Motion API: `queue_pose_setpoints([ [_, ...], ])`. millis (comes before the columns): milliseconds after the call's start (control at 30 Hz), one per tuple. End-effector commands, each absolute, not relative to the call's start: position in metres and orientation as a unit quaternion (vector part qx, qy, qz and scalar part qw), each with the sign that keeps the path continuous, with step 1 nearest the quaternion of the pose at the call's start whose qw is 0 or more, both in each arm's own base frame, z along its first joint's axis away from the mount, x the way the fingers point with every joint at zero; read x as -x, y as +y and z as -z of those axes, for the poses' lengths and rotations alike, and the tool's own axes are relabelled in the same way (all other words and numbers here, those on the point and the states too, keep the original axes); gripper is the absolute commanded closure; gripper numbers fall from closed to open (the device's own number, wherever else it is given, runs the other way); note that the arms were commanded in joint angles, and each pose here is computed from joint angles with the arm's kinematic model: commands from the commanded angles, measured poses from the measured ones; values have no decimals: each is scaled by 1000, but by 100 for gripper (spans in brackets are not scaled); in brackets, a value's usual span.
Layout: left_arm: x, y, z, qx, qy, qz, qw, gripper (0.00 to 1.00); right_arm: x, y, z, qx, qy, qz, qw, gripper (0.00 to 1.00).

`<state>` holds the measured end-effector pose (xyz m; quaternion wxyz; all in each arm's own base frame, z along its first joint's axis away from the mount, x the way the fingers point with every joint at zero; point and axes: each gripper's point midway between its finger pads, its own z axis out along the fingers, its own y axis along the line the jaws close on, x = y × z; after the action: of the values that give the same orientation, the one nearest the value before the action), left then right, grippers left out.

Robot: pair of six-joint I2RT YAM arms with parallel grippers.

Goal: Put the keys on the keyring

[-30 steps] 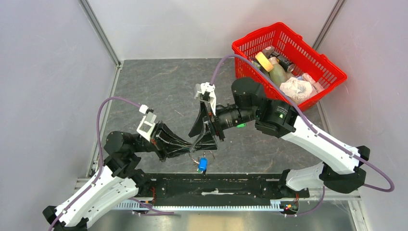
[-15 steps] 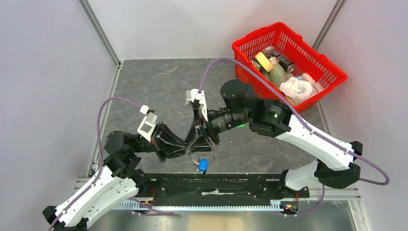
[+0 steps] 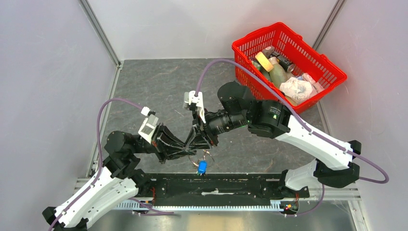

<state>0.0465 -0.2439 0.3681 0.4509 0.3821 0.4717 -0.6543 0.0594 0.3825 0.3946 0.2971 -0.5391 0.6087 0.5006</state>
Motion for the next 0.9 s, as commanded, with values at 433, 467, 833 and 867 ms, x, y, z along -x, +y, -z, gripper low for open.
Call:
queue_pose_setpoints([
  [433,-52,-239,-373,-369,474,640,480,98,-46,367,-430,519,565,-532,359,87],
  [467,-50,-238,-374,-369,472,640,480,98,-47,366,-430,516,564,-532,363,88],
  [833,-42,-231,-376,-369,467,644,481,98,-54,357,-444,480,559,-538,409,94],
  [867,-41,-231,-376,-369,467,644,482,98,-54,357,-445,479,559,-539,409,94],
])
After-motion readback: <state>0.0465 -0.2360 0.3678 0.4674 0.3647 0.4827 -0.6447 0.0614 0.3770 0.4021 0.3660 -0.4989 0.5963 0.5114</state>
